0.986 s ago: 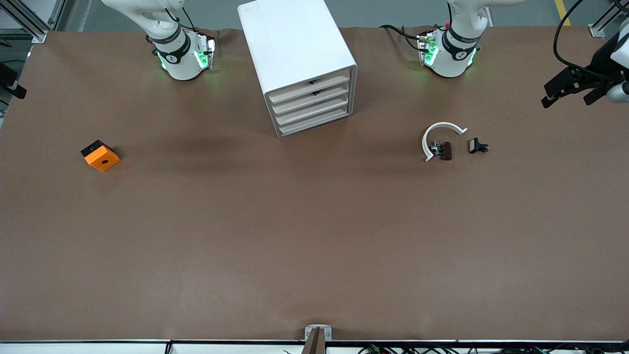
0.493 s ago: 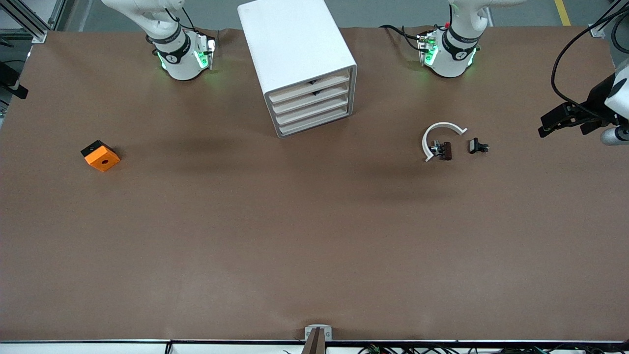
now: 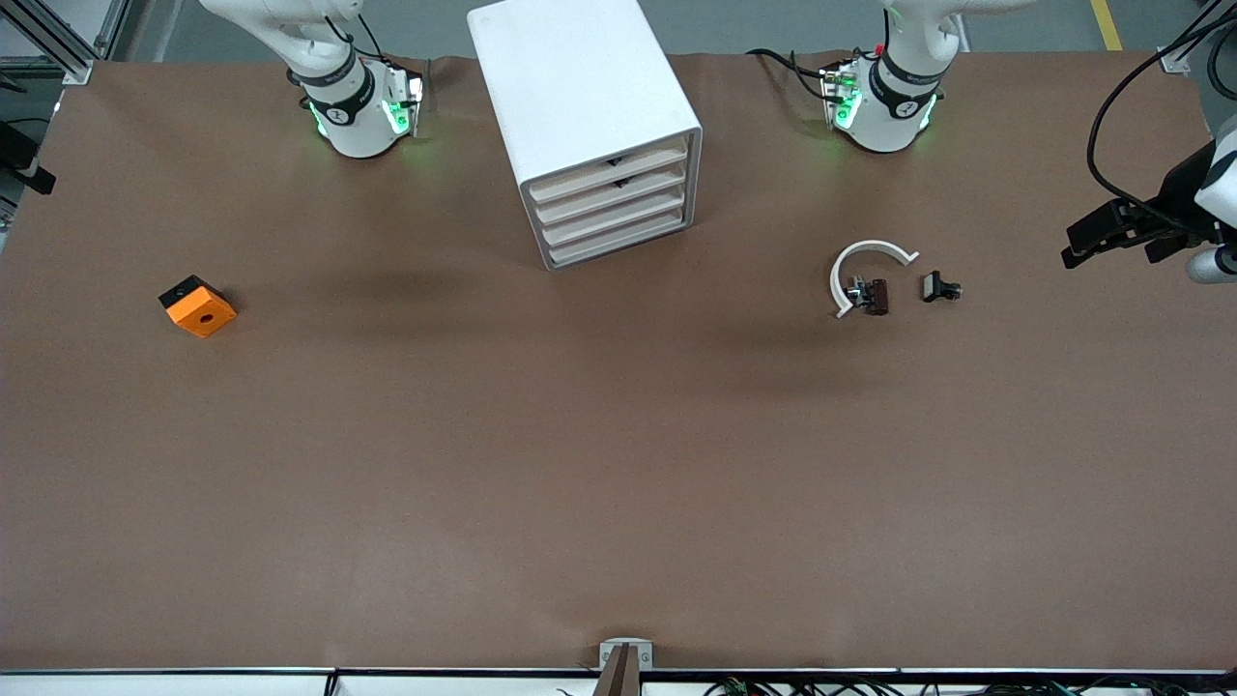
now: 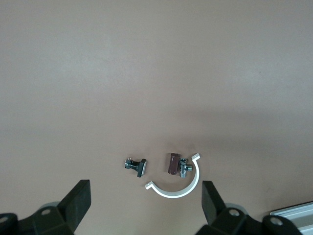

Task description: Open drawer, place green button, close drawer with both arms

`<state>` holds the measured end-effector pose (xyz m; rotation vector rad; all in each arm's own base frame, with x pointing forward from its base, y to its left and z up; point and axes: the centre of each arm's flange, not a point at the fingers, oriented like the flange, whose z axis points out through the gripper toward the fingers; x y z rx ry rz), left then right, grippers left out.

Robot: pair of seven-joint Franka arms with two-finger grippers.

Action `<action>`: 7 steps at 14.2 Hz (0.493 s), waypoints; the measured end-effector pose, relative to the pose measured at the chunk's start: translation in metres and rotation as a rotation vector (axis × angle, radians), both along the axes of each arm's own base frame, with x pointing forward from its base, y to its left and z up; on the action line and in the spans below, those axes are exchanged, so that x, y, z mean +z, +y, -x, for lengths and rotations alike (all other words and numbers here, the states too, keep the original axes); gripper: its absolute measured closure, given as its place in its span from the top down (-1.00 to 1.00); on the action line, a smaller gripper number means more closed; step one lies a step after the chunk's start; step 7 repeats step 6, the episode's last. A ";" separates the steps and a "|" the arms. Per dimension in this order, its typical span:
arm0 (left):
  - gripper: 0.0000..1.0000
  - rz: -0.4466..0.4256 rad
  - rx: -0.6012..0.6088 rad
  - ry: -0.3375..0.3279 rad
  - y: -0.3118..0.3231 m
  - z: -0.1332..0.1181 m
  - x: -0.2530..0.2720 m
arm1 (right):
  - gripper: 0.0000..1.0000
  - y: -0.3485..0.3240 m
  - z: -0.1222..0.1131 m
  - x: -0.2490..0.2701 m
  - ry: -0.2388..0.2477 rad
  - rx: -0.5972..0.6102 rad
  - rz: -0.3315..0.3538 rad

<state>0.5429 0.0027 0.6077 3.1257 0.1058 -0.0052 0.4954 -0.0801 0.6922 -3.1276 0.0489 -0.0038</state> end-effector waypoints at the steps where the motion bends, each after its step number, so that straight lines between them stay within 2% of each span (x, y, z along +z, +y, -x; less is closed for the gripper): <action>1: 1.00 0.000 -0.001 -0.005 -0.001 0.000 0.002 | 1.00 0.000 0.000 0.000 0.000 0.000 0.000; 7: 1.00 0.000 -0.003 -0.011 -0.002 0.000 0.008 | 1.00 0.000 0.000 0.000 0.000 0.000 0.000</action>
